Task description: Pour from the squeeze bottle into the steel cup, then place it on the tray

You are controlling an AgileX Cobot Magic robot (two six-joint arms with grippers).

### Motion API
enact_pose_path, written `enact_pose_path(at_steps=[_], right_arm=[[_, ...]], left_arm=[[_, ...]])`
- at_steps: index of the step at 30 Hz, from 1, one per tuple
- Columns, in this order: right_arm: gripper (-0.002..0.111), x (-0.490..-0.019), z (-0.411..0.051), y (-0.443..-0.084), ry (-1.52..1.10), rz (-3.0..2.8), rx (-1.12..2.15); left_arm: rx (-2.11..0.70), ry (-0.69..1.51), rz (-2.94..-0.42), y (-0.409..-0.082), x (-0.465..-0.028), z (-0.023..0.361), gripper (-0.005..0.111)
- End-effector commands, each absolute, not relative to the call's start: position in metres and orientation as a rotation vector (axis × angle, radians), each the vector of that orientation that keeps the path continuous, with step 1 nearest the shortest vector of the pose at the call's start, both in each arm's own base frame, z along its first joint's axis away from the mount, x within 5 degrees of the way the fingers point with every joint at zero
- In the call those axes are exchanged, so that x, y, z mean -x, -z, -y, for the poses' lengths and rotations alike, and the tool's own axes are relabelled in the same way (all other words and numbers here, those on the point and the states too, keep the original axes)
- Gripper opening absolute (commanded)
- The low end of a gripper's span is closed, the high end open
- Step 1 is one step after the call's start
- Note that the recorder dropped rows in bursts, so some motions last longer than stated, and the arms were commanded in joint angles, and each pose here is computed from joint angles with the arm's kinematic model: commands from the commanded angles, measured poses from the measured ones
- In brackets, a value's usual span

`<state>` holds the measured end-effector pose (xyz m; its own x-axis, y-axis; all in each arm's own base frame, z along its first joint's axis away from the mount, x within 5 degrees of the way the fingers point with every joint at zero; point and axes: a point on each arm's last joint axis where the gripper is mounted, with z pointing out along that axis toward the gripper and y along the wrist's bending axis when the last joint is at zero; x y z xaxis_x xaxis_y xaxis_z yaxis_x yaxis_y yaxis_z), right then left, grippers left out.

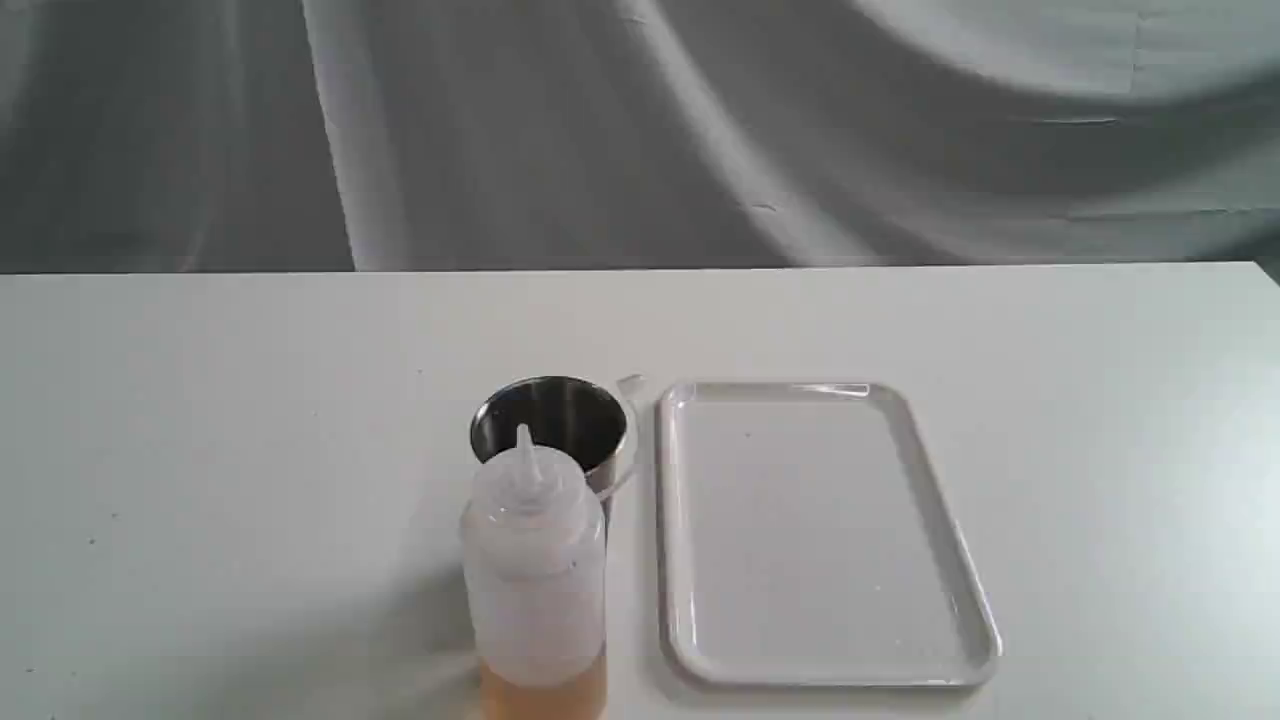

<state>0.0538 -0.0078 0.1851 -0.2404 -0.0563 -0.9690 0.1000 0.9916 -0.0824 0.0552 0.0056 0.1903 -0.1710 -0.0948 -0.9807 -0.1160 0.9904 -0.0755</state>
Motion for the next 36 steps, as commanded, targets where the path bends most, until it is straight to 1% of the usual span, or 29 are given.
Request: enact_pose_path(at_steps=[1, 10, 15, 22, 27, 32, 36], right_arm=[[0.0, -0.054, 0.008, -0.188, 0.144, -1.762, -0.039], [0.0, -0.056, 0.005, -0.197, 0.036, -1.654, -0.109], [0.0, -0.056, 0.003, -0.206, -0.195, -1.534, -0.3], [0.0, -0.056, 0.002, -0.209, -0.498, -1.44, -0.562], [0.0, -0.056, -0.003, -0.209, -0.491, -1.527, -0.501], [0.0, -0.048, -0.012, -0.242, -0.457, -1.57, -0.328], [0.0, -0.055, -0.02, -0.27, -0.401, -1.753, -0.142]], left_arm=[[0.159, -0.01, -1.753, -0.188, -0.056, -0.005, 0.008], [0.159, -0.01, -1.753, -0.188, -0.056, -0.005, 0.008], [0.159, -0.01, -1.753, -0.188, -0.056, -0.005, 0.008], [0.159, -0.01, -1.753, -0.188, -0.056, -0.005, 0.008], [0.159, -0.01, -1.753, -0.188, -0.056, -0.005, 0.008], [0.159, -0.01, -1.753, -0.188, -0.056, -0.005, 0.008], [0.159, -0.01, -1.753, -0.188, -0.056, -0.005, 0.008]])
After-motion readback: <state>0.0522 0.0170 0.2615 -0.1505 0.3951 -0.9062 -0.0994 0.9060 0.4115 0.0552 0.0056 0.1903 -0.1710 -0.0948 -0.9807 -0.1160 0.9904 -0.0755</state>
